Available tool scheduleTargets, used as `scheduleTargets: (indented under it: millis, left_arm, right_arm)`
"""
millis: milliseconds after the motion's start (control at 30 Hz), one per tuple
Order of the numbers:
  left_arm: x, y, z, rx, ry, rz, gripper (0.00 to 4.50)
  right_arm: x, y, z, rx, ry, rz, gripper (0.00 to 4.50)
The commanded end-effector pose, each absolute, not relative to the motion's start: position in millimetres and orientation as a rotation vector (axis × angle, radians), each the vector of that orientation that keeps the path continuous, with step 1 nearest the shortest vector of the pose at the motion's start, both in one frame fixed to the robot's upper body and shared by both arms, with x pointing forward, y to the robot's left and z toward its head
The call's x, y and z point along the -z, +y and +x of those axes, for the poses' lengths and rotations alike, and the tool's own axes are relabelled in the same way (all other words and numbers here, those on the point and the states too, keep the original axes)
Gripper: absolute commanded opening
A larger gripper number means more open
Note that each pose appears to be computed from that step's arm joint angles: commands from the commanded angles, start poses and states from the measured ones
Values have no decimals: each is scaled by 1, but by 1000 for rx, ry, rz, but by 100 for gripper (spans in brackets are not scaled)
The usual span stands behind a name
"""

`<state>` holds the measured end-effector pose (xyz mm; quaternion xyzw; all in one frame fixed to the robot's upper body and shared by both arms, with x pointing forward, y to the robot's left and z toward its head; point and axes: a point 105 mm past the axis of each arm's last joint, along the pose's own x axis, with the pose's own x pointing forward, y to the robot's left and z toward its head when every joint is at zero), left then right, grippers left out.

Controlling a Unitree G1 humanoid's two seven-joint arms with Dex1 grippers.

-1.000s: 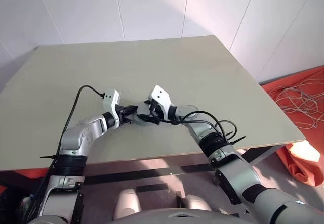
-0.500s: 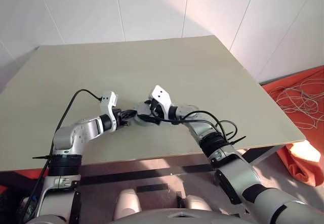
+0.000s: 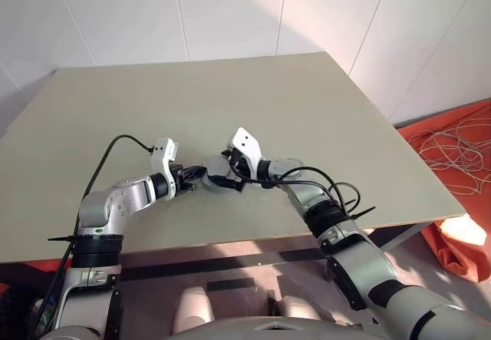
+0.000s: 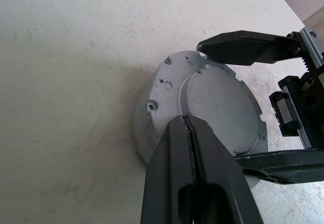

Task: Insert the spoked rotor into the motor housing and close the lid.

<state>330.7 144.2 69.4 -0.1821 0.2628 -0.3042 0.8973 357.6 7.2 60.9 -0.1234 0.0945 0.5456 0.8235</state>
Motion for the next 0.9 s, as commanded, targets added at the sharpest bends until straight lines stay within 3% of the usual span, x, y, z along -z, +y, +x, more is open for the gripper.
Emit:
scheduleTargets:
  millis: [33,333,600,767,900]
  left_arm:
    - [-72,143,331,638,547,-363,0]
    - [-71,138,327,670,573,-380,0]
    - [-70,136,323,694,593,-383,0]
    - [-71,134,321,713,607,-386,0]
    - [-70,134,320,716,614,-385,0]
  right_arm:
    - [-50,-4,355,-1143,273,-188,447]
    - [-116,1,366,-1147,116,105,447]
    - [-142,-15,384,-1020,108,266,447]
    - [-135,-47,397,-878,301,402,447]
    - [-119,-71,388,-819,537,516,447]
